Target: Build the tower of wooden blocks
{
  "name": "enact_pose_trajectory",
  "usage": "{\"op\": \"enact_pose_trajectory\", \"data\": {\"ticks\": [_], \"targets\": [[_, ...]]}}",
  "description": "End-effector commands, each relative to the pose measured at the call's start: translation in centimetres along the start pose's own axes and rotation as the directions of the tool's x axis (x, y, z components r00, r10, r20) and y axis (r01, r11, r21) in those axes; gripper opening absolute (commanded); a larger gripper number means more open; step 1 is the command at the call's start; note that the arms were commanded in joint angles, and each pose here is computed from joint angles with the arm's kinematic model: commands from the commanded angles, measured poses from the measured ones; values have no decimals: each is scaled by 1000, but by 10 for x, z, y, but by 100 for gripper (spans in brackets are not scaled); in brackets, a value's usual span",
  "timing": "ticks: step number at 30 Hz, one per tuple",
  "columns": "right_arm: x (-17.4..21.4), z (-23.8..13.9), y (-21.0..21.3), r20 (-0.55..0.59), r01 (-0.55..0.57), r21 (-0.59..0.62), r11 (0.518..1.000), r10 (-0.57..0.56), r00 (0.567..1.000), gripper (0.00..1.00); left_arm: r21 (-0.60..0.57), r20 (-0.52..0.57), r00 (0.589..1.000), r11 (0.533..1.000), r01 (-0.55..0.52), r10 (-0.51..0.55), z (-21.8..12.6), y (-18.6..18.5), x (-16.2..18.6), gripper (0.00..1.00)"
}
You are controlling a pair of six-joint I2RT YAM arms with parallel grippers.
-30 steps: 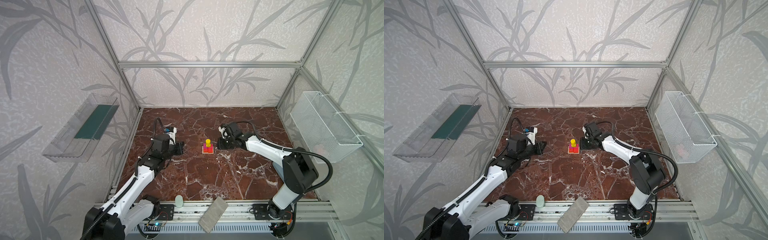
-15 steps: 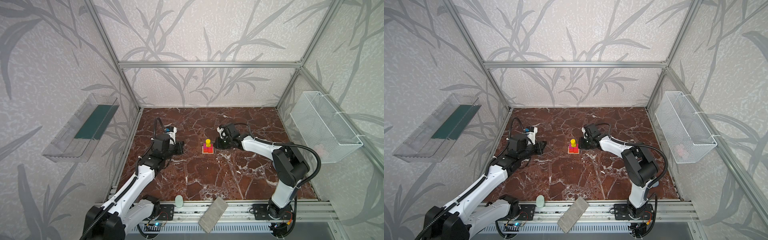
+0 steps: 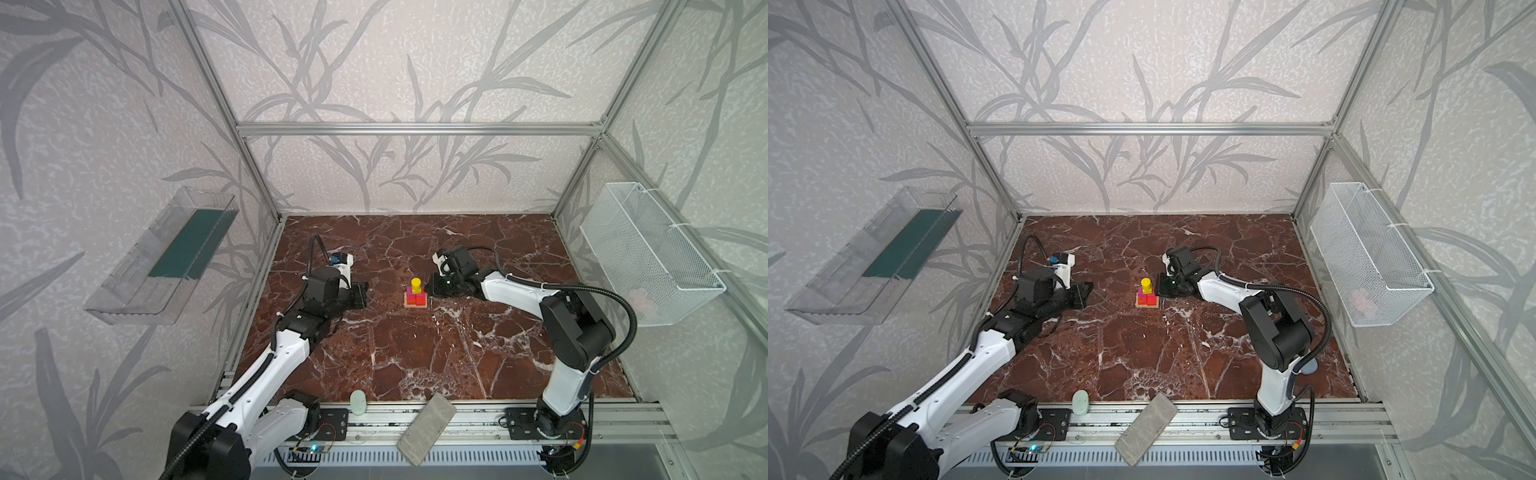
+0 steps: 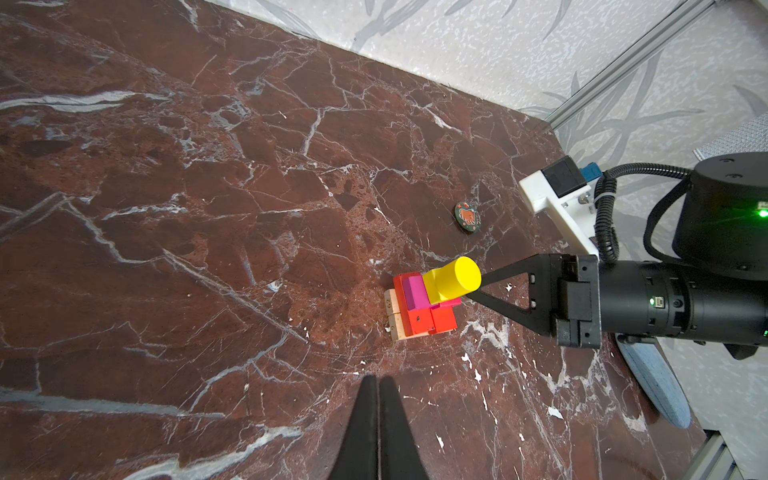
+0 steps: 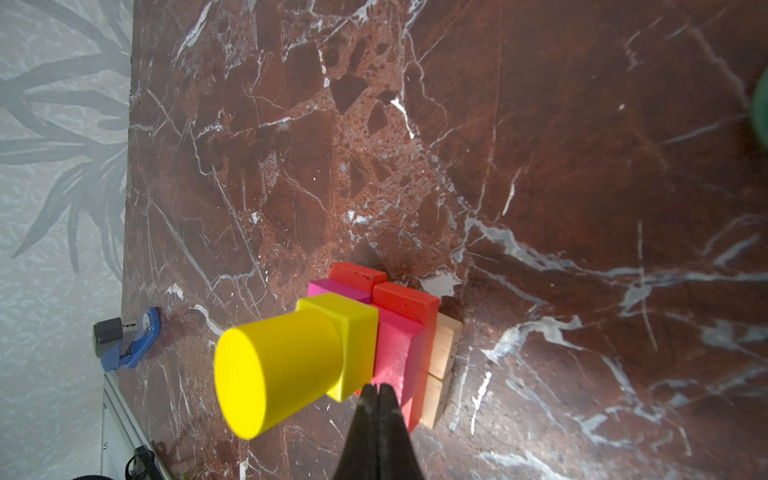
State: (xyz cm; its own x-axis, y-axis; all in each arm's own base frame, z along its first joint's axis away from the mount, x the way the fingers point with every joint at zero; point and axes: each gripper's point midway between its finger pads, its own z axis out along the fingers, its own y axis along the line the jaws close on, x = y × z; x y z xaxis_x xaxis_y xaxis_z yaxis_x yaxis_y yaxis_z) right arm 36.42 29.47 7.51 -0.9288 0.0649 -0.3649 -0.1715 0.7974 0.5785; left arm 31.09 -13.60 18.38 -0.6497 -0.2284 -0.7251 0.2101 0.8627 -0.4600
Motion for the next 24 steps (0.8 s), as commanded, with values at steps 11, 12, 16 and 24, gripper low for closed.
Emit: {"op": "enact_pose_trajectory", "data": {"ticks": [11, 12, 16, 24], "targets": [[2, 8, -4, -15, -19, -12, 1000, 19, 1000, 0, 5, 53, 998, 1000, -30, 30, -7, -7, -17, 0], [2, 8, -3, -15, -20, -13, 1000, 20, 1000, 0, 4, 53, 998, 1000, -30, 30, -7, -7, -17, 0], [2, 8, -3, -13, -17, -16, 1000, 17, 1000, 0, 4, 54, 998, 1000, -31, 31, -8, -7, -17, 0], [2, 4, -2, -9, -17, -16, 1000, 17, 1000, 0, 1, 61, 997, 999, -36, 36, -9, -7, -18, 0]]}}
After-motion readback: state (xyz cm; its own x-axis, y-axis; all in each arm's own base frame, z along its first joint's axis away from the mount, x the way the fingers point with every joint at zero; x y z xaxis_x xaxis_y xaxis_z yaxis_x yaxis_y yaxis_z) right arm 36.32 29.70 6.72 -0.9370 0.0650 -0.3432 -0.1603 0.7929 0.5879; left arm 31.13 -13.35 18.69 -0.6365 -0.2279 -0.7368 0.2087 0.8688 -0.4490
